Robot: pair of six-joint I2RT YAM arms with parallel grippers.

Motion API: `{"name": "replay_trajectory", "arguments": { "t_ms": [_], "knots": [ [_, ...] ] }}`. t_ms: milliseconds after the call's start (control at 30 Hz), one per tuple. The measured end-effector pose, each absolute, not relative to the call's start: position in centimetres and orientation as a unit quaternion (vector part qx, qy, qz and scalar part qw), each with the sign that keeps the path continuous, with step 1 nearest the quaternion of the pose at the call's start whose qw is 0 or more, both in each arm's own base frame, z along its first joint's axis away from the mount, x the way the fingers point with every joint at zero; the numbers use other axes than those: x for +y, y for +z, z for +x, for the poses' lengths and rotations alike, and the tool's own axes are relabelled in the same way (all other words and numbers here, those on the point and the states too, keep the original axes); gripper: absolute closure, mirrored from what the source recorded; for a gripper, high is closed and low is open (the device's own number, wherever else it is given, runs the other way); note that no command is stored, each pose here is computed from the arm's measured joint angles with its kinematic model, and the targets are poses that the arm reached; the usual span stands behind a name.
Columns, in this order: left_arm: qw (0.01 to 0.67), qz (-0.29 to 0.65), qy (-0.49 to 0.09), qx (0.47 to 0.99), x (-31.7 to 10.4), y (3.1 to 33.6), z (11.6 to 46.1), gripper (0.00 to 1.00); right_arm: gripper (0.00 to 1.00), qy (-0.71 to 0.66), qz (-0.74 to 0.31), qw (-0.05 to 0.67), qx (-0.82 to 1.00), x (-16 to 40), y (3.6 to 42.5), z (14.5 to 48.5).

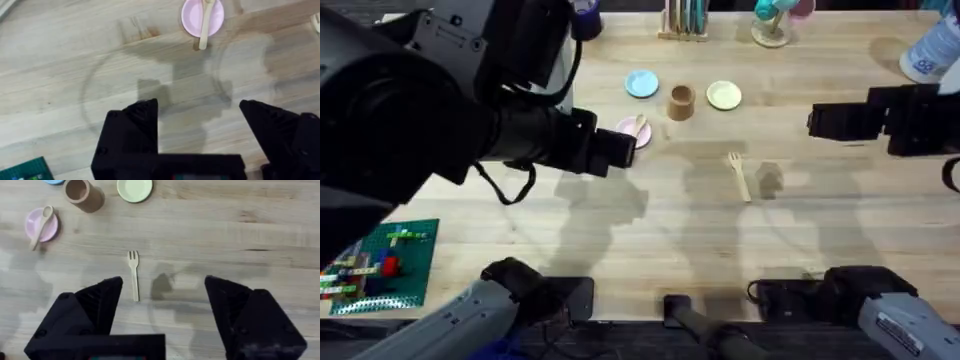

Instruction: Pick up a utensil and set it on the pink plate, then put the other utensil in the container.

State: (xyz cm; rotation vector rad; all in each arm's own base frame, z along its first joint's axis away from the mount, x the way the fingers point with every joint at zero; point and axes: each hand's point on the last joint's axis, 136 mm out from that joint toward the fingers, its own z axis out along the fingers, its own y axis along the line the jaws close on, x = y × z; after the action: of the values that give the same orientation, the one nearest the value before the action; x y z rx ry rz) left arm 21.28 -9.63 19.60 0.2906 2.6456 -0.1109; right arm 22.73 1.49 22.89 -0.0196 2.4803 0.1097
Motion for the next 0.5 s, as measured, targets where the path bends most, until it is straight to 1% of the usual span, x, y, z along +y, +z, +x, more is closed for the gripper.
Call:
{"name": "replay_trajectory", "arguments": {
  "t_ms": [233, 500],
  "knots": [
    [0.239, 0.13, -0.031, 0.962, -9.54, 19.62, 21.36, 0.006, 0.003, 0.042, -0.007, 0.323, 0.945, 1.48, 22.89, 22.73],
    [0.257, 0.137, -0.035, 0.956, -9.92, 20.06, 22.07, 0.006, 0.003, 0.042, -0.007, 0.322, 0.946, 1.49, 22.84, 22.76]
  ]
}}
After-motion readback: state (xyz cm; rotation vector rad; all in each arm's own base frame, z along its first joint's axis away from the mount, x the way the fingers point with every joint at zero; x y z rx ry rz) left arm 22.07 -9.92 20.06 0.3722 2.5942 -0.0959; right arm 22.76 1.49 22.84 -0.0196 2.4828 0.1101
